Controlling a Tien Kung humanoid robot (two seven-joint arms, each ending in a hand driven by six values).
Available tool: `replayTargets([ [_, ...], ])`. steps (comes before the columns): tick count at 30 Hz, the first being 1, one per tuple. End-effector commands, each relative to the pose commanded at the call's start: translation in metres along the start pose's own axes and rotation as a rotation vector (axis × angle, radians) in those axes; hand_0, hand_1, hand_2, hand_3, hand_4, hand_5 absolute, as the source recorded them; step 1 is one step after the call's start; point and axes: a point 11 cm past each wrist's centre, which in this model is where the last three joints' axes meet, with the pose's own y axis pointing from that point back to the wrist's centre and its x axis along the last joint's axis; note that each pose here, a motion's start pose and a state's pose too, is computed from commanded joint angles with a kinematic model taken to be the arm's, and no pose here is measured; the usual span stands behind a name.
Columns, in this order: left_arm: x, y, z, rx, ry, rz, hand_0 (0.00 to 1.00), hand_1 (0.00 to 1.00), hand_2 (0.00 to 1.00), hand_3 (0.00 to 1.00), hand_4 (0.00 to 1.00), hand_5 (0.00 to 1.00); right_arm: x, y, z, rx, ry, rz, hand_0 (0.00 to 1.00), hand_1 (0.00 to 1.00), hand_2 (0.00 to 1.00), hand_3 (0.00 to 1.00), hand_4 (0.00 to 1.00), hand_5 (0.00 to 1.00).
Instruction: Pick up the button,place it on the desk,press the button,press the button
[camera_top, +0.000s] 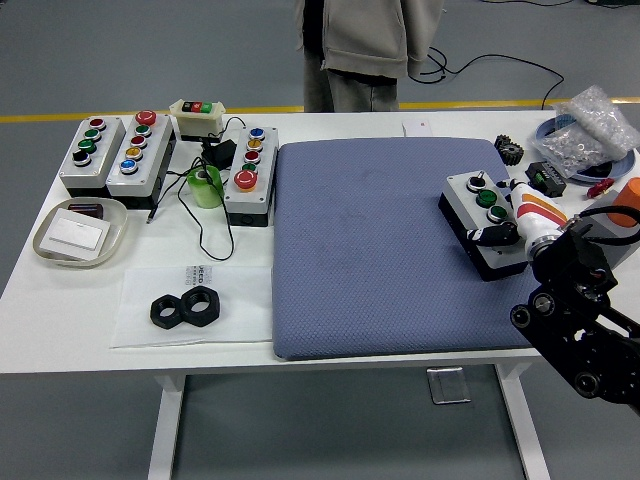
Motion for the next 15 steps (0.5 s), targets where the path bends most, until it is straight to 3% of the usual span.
replayTargets([
  [3, -0.0006, 0.0, 0.0006, -0.001, 0.004, -0.001, 0.717, 0.824, 0.88, 0.831, 0.642, 0.998, 0.0006, -0.0015, 0.0002, -0.005, 0.008, 0.004, 0.725, 0.606, 0.689, 0.835, 0.993, 0.21],
  [4, -0.0007, 0.0, 0.0009, -0.002, 0.006, -0.001, 0.715, 0.825, 0.88, 0.831, 0.642, 0.998, 0.0004, -0.0021, 0.0003, -0.007, 0.013, 0.003, 0.627, 0.561, 0.65, 0.818, 0.993, 0.214],
  [9, -0.0011, 0.0, 0.0019, -0.004, 0.009, -0.002, 0.715, 0.825, 0.88, 0.831, 0.642, 0.998, 0.0008, -0.0036, 0.0006, -0.009, 0.037, 0.002, 0.627, 0.561, 0.65, 0.818, 0.993, 0.214],
  [10, -0.0012, 0.0, 0.0024, -0.005, 0.009, -0.002, 0.715, 0.825, 0.879, 0.831, 0.642, 0.998, 0.0011, -0.004, 0.0008, -0.01, 0.04, 0.002, 0.509, 0.484, 0.577, 0.771, 0.972, 0.187],
  [15, -0.0015, -0.0001, 0.0033, -0.007, 0.011, -0.003, 0.715, 0.825, 0.879, 0.831, 0.642, 0.998, 0.0018, -0.0047, 0.0024, -0.01, 0.063, 0.002, 0.509, 0.484, 0.577, 0.771, 0.972, 0.187],
])
